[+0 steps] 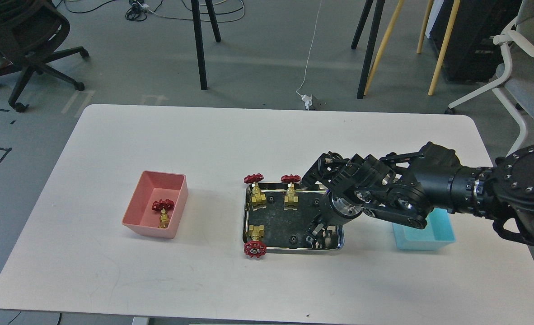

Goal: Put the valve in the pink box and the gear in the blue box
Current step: 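Carry the gear with the right gripper into the blue box and release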

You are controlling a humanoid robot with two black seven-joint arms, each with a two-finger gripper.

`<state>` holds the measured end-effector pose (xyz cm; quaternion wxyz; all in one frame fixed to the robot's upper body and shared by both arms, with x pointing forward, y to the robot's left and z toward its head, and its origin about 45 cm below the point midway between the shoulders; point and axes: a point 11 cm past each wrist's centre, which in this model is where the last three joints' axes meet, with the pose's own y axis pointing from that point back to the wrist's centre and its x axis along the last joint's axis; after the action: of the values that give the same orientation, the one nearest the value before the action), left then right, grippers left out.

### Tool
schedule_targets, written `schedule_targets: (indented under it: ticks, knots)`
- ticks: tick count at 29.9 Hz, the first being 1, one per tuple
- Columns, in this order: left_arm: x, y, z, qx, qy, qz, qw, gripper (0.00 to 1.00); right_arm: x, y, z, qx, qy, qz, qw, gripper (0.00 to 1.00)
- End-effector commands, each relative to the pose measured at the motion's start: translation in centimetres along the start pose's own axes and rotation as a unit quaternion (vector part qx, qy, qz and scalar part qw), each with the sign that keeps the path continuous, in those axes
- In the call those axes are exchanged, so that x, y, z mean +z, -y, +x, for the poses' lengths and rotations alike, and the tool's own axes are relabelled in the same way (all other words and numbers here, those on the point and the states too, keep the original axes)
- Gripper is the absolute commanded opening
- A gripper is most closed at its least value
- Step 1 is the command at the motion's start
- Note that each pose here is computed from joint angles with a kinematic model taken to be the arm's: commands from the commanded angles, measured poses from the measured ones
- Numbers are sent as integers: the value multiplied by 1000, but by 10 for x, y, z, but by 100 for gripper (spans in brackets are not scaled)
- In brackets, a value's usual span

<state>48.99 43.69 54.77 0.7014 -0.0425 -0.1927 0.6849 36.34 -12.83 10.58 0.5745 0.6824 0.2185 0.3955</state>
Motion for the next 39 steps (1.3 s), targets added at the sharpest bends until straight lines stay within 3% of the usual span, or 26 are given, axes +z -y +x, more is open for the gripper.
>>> schedule_targets:
  ticks: [1, 5, 10, 15, 23, 33, 36, 38, 39]
  knots:
    - [0, 0, 0, -1, 0, 0, 1000, 92, 5, -8, 15, 19, 7, -5, 1000, 12]
    - [0, 0, 0, -1, 0, 0, 1000, 92, 11, -36, 57, 91, 48, 9, 995, 13]
    - [0, 0, -1, -1, 0, -1, 1000, 92, 73, -85, 44, 127, 104, -30, 986, 13]
    - [0, 1, -2, -3, -1, -1, 1000, 92, 114, -129, -16, 135, 161, -43, 977, 13]
    - [-1, 2, -5, -6, -3, -1, 1000, 92, 130, -143, -129, 91, 240, -49, 965, 13]
    - [0, 2, -6, -5, -3, -2, 1000, 92, 132, -138, -178, 63, 277, -58, 957, 17]
    - [0, 2, -5, -5, -3, -2, 1000, 92, 132, -137, -176, 68, 280, -55, 956, 25]
    - [0, 2, -5, -5, -2, -1, 1000, 92, 130, -133, -175, 70, 282, -50, 955, 39]
    - [0, 2, -5, -4, -2, -1, 1000, 92, 131, -133, -175, 73, 286, -53, 954, 53]
